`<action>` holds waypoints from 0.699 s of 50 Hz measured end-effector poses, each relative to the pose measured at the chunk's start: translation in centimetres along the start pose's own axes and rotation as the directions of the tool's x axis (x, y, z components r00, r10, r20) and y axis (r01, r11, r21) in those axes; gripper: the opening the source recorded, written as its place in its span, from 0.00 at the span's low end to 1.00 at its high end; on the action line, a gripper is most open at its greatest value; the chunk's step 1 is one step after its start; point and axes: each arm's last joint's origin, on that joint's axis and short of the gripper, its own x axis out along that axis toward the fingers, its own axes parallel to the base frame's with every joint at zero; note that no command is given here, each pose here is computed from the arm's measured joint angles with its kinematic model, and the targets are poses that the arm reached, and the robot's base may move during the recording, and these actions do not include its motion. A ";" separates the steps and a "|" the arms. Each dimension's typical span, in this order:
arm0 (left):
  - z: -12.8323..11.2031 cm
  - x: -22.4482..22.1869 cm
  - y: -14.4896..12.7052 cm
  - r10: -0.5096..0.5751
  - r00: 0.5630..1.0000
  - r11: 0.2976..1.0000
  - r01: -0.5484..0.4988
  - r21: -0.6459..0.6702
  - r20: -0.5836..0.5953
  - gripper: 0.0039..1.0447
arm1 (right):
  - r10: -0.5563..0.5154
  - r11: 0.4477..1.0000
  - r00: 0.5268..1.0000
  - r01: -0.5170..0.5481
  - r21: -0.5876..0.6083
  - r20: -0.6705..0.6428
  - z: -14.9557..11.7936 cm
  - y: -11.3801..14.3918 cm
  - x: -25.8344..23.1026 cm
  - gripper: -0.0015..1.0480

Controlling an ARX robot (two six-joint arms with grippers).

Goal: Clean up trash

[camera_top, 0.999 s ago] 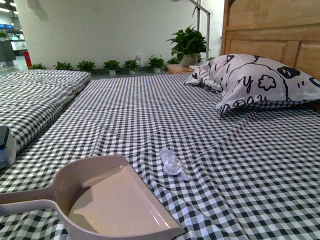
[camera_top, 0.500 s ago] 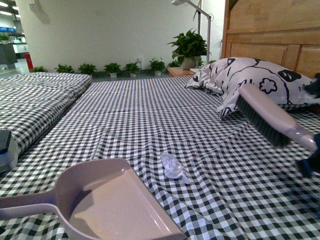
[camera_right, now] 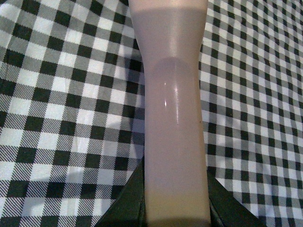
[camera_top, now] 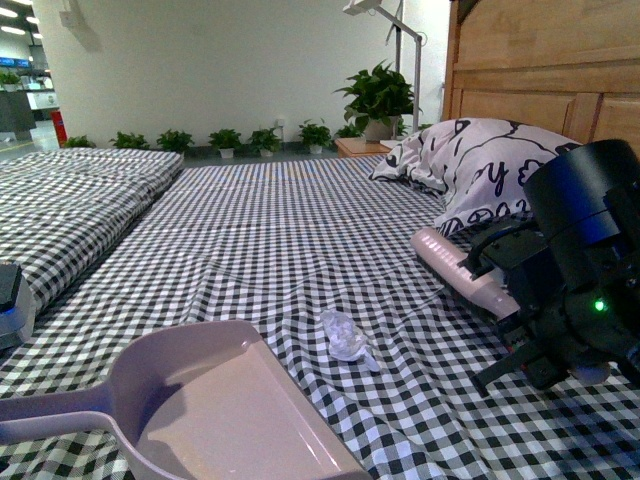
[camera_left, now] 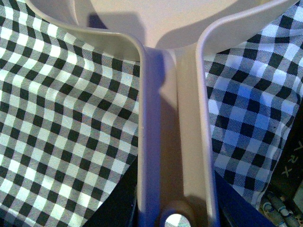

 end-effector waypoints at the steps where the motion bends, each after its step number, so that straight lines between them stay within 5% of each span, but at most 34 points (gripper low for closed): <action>1: 0.0 0.0 0.0 0.000 1.000 1.000 0.000 0.000 0.000 0.24 | 0.003 1.000 1.000 -0.003 -0.005 0.000 0.0 0.1 0.0 0.18; 21: 0.0 0.0 0.0 0.000 1.000 1.000 0.000 0.000 0.000 0.24 | 0.300 0.947 0.954 -0.297 -0.123 0.004 -2.2 5.4 -1.9 0.17; 35: 0.0 0.0 0.0 0.000 1.000 1.000 0.000 0.000 0.000 0.24 | 0.581 0.804 0.813 -0.571 -0.169 0.018 -2.3 6.6 -7.1 0.17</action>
